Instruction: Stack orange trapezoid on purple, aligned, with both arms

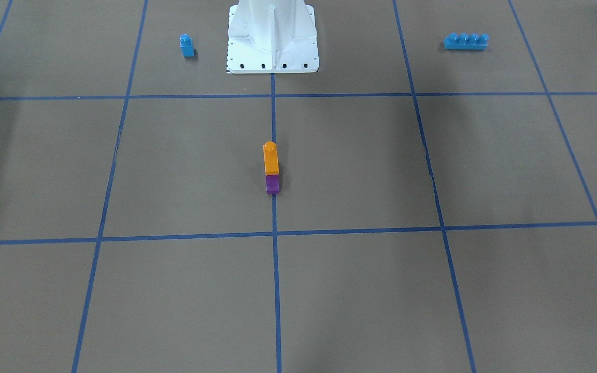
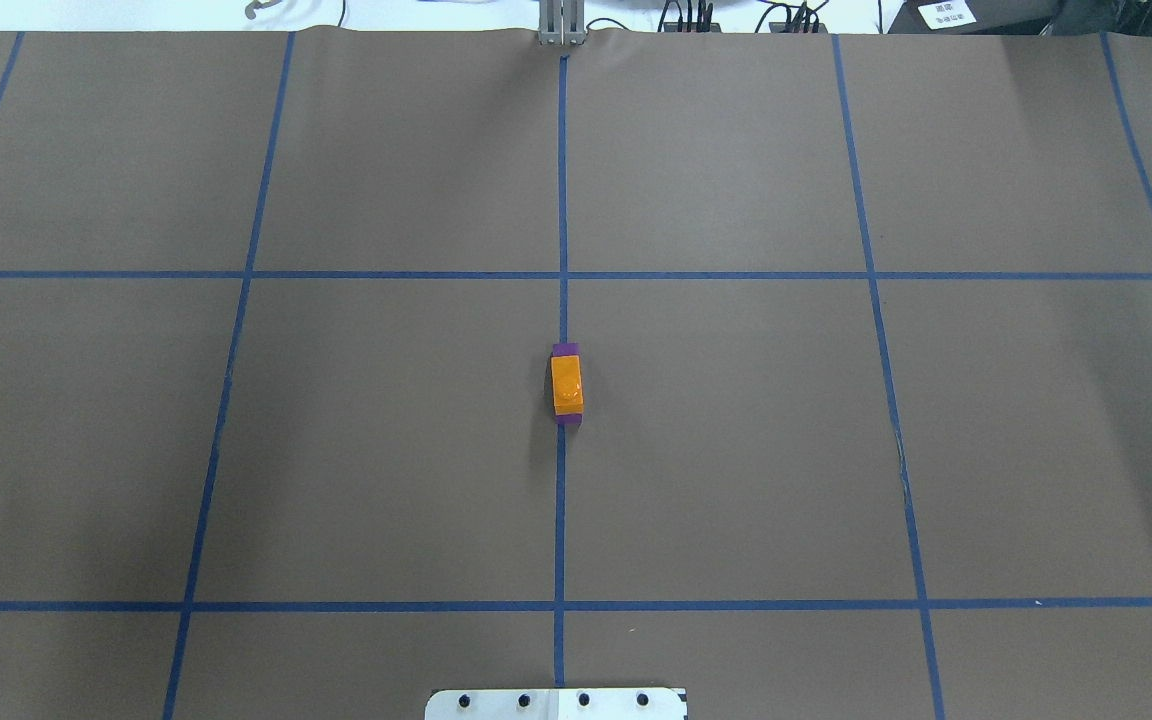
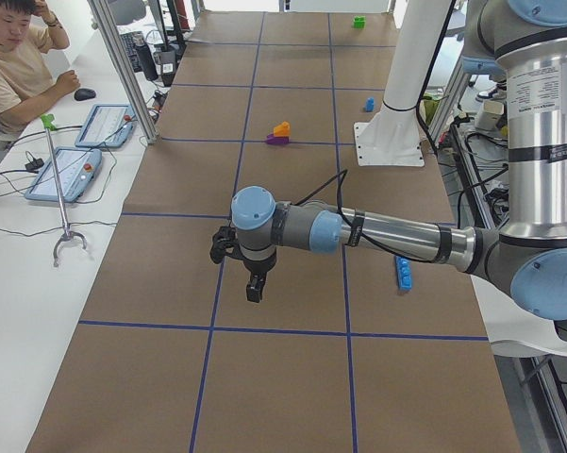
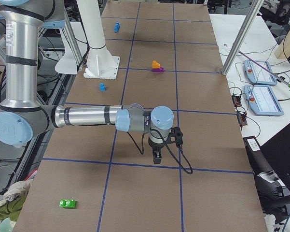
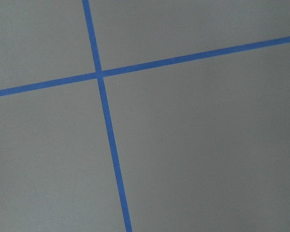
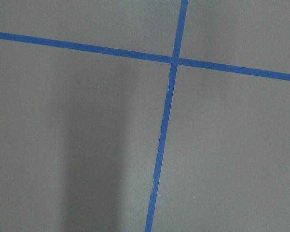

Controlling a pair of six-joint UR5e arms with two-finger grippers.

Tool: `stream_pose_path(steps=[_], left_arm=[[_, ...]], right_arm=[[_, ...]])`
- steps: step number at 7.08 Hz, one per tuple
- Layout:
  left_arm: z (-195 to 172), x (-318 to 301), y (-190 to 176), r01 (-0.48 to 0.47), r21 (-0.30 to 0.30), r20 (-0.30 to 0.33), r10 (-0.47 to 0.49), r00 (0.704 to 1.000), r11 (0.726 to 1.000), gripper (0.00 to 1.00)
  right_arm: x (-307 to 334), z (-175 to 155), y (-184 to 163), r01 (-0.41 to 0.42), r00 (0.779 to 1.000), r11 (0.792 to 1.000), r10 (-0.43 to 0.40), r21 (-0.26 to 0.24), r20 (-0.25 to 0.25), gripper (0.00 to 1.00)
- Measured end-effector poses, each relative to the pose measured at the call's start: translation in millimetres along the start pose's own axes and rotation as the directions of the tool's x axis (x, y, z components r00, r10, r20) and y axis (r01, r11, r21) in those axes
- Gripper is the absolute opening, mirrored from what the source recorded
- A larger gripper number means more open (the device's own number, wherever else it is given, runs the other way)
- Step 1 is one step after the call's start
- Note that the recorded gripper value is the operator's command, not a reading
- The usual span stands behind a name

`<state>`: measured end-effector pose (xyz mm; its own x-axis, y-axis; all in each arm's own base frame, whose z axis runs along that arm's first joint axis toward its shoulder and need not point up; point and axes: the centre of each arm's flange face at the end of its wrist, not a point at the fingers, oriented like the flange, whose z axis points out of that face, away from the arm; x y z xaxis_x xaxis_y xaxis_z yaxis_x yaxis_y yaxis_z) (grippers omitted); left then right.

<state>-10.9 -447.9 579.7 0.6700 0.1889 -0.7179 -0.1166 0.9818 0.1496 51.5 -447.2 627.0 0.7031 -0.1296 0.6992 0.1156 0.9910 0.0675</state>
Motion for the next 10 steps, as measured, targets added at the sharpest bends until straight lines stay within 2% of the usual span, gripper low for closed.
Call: stream_pose_path(steps=[10], left_arm=[[3.2, -4.6, 9.8, 0.012, -0.008, -0.001, -0.012, 1.000, 1.000, 1.00]], right_arm=[[3.0, 2.1, -3.4, -0.001, 1.000, 1.000, 0.001, -0.004, -0.004, 1.00]])
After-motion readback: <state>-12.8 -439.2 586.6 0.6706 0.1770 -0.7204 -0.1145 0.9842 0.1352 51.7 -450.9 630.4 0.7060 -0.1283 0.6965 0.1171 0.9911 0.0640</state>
